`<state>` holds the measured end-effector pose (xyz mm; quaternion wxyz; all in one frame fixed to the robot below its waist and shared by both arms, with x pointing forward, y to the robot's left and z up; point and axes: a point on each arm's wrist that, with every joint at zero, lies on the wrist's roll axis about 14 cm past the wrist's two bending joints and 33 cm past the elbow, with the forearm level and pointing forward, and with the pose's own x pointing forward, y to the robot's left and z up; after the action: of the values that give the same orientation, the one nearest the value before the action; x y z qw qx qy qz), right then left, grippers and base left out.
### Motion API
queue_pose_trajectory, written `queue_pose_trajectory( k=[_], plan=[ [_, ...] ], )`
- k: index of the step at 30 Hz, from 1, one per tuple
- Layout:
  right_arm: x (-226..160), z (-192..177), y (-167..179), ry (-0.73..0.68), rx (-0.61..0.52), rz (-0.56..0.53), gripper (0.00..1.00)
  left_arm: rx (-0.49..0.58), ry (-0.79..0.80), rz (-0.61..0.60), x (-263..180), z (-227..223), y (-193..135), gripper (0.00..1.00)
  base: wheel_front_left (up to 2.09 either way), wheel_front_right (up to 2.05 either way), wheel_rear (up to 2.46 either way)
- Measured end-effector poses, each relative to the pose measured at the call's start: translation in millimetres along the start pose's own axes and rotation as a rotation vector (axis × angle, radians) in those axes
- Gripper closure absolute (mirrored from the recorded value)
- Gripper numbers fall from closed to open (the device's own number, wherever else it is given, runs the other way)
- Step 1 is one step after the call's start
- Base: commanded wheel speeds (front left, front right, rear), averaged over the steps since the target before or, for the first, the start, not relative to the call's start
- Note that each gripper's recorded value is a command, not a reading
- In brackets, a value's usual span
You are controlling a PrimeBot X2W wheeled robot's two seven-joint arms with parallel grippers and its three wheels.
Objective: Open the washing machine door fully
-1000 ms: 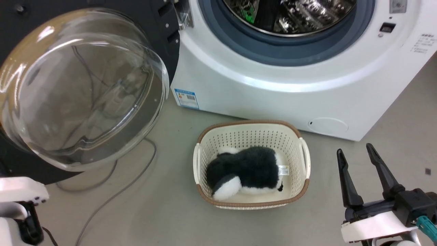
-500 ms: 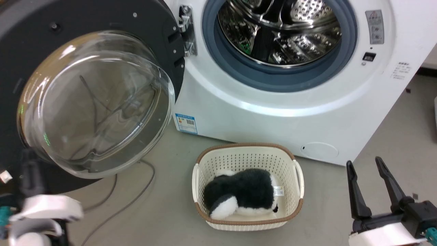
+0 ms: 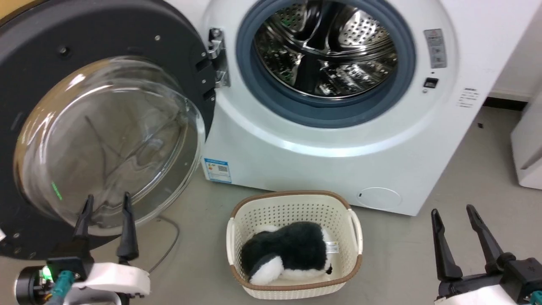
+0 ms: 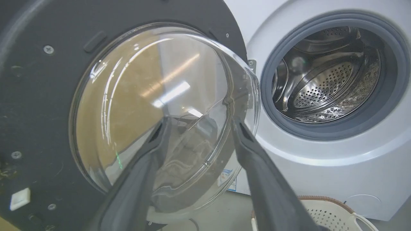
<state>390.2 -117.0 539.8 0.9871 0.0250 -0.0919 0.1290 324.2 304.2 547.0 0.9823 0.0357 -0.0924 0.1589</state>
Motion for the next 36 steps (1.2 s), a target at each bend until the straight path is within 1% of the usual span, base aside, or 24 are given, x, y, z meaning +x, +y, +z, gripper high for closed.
queue_pose_trajectory(
  k=[16, 25, 26, 29, 30, 36],
  plan=[
    [-31, 8, -37, -0.004, -0.027, -0.125, 0.00, -0.016, 0.050, -0.195, 2, -19, -74, 0.00, 0.00, 0.00, 0.00],
    [-45, 14, -56, -0.014, -0.044, -0.191, 0.00, -0.042, 0.060, -0.260, 4, -23, -100, 0.00, 0.00, 0.00, 0.00],
    [-49, 16, -60, -0.017, -0.048, -0.206, 0.00, -0.051, 0.055, -0.277, 5, -21, -107, 0.00, 0.00, 0.00, 0.00],
    [-51, 17, -63, -0.019, -0.051, -0.218, 0.00, -0.058, 0.055, -0.291, 5, -21, -112, 0.00, 0.00, 0.00, 0.00],
    [-52, 17, -64, -0.019, -0.052, -0.220, 1.00, -0.060, 0.054, -0.295, 6, -21, -114, 1.00, 0.00, 0.00, 0.00],
    [-52, 17, -64, -0.017, -0.051, -0.219, 1.00, -0.063, 0.059, -0.300, 5, -22, -116, 1.00, 0.00, 0.00, 0.00]
  ],
)
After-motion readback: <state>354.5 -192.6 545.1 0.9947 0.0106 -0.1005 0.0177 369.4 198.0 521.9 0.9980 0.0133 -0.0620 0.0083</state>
